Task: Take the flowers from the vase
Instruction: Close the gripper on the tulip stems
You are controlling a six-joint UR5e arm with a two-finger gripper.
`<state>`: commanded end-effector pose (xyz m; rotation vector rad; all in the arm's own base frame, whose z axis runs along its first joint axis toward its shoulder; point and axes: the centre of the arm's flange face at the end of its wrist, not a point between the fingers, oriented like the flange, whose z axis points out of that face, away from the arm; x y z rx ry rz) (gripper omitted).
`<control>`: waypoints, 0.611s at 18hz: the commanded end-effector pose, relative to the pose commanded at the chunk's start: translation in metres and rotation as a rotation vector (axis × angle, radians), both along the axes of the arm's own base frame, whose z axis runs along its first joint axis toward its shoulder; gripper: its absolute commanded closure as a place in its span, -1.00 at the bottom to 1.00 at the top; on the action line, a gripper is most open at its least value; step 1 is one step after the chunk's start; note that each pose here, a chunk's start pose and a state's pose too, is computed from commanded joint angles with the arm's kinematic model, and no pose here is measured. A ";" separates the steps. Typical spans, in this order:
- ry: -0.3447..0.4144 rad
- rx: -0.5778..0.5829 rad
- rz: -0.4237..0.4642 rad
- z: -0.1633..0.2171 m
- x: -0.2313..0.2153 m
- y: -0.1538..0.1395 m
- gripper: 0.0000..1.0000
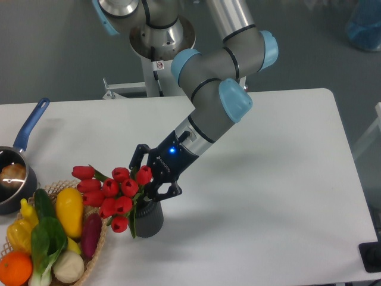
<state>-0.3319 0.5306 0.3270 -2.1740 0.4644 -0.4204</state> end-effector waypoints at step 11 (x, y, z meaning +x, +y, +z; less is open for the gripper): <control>0.002 0.005 0.001 0.003 0.000 -0.001 0.21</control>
